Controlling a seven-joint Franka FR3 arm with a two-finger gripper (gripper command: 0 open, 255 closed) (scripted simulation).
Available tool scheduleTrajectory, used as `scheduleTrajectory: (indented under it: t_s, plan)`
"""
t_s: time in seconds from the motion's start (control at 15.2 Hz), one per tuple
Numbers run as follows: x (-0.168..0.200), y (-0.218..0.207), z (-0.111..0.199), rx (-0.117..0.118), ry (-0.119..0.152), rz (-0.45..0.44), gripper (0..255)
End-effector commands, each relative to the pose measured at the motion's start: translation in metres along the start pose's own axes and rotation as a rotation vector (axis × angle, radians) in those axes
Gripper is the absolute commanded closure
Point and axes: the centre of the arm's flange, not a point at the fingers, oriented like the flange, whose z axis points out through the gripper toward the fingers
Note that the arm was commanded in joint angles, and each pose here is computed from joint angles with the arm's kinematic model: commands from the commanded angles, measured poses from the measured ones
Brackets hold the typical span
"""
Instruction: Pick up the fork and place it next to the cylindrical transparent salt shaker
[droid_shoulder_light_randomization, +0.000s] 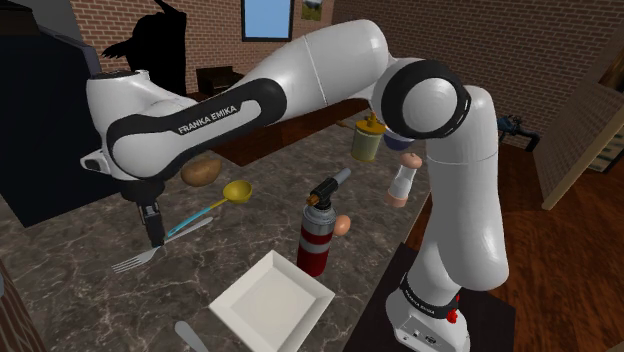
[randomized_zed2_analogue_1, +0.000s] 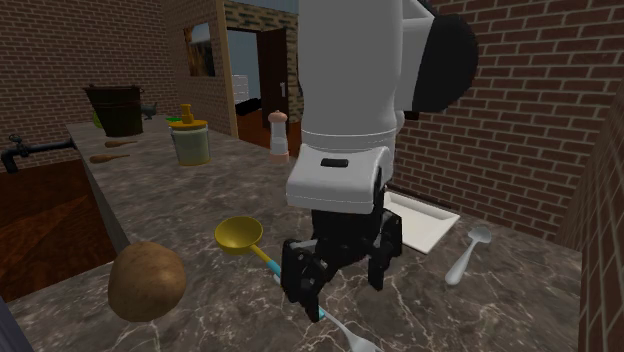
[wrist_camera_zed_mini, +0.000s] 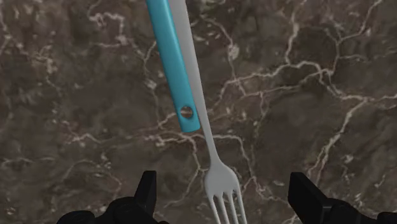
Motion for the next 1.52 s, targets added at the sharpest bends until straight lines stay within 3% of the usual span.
scheduleTrajectory:
  t_s: [0.0, 0.53, 0.99, 1.06, 1.45]
  plan:
    - [0.019, -0.006, 0.009, 0.0, 0.002, -0.053, 0]
    - [0.019, -0.006, 0.049, 0.0, 0.002, -0.053, 0]
    - [0.019, -0.006, 0.049, 0.0, 0.002, -0.053, 0]
    - [0.019, -0.006, 0.049, 0.0, 0.002, -0.053, 255]
    - [0.02, -0.007, 0.05, 0.0, 0.002, -0.053, 255]
